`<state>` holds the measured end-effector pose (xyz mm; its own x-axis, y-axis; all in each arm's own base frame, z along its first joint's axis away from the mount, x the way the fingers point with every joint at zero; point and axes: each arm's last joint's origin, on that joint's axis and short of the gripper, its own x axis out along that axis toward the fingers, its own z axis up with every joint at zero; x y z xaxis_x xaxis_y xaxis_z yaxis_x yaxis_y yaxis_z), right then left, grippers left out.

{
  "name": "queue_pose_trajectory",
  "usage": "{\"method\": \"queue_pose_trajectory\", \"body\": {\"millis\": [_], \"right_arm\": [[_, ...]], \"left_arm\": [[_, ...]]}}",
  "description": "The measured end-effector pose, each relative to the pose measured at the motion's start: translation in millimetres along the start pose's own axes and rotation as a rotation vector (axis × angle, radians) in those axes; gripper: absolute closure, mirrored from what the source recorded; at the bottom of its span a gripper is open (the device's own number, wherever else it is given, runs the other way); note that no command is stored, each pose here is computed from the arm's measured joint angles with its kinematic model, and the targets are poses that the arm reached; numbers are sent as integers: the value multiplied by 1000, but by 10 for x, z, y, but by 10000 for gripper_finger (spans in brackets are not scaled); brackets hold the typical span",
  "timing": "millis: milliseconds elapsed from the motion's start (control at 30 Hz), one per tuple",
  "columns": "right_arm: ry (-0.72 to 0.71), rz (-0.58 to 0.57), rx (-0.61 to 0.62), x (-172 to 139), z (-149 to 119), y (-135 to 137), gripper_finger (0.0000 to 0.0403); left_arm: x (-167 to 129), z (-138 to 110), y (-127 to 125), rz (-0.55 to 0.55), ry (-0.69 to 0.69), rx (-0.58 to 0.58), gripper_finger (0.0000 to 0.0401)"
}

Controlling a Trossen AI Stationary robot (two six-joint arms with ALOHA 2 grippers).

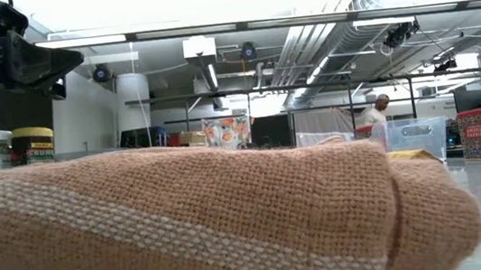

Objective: Sort spices by type
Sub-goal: Put the right yellow seasoning bottle into the bottom right black bin, then put the yellow seasoning bottle into the bottom right black bin

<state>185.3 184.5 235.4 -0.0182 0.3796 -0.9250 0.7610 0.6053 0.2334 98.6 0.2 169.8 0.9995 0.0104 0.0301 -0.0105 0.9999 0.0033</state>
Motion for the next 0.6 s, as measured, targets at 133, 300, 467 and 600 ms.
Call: {"method": "queue_pose_trajectory", "body": {"millis": [133,300,467,600], "right_arm": [[-37,-63,-18,-175,-44,0,121],[-74,-56,-47,-353,-92,59,121],[-169,-10,-53,-472,-88,127,121],[-359,70,-50,-674,-24,229,121]], "left_arm": [[0,-1,0,0,0,0,400],[0,-1,0,0,1,0,400],[0,-2,0,1,1,0,400],[0,-2,0,1,2,0,400]]}}
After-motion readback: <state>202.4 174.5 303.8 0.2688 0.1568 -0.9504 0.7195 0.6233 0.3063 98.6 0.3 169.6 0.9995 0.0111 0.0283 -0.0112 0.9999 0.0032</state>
